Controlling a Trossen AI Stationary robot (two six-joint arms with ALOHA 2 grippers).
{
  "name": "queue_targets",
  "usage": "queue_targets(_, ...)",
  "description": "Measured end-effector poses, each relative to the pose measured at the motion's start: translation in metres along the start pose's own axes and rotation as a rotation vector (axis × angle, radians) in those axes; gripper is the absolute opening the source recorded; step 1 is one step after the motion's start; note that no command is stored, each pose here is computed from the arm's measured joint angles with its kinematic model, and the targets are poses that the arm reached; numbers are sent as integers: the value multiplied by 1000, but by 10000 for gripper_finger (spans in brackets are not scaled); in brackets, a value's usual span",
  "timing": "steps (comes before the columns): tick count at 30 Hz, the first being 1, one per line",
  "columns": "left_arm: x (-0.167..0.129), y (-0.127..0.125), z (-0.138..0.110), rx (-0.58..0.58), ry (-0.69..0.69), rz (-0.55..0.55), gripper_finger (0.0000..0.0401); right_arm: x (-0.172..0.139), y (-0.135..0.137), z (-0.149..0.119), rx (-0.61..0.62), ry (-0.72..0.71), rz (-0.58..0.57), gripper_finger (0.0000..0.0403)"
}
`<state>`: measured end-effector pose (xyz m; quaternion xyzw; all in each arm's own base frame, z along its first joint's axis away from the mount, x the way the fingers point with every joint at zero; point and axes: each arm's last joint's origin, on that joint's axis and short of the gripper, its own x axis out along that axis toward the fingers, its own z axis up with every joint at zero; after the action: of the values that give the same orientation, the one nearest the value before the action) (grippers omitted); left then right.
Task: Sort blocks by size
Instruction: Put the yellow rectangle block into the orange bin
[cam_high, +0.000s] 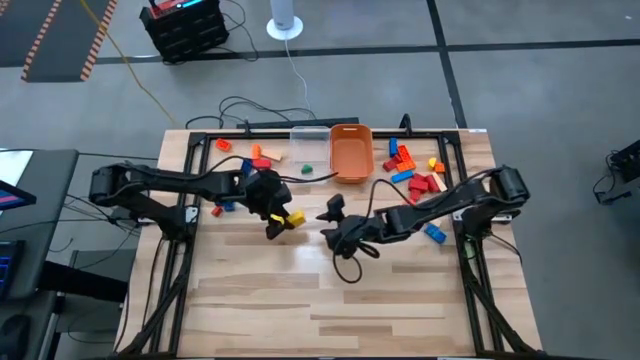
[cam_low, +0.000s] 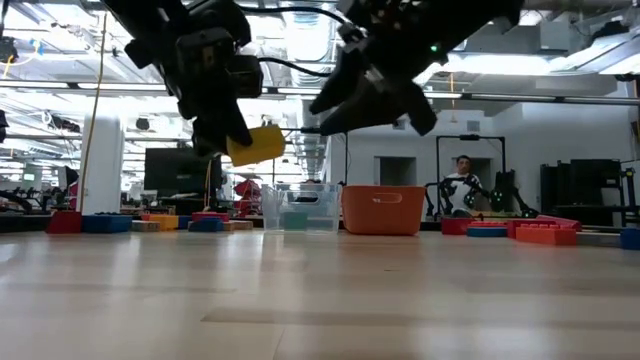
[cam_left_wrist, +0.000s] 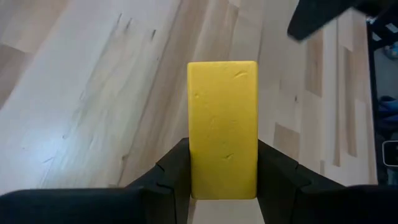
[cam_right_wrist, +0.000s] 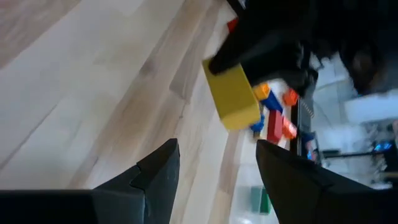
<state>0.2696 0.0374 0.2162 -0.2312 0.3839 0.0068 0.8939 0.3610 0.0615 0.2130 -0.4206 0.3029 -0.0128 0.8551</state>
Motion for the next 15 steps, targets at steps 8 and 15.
queue_targets(8, 0, -1, 2, -32, -23, -10, 125, 18, -3, 15, -96, -17, -17, 246)
queue_targets(15, 0, -1, 3, -38, -31, -13, 125, 21, -8, 20, -144, -49, -49, 246)
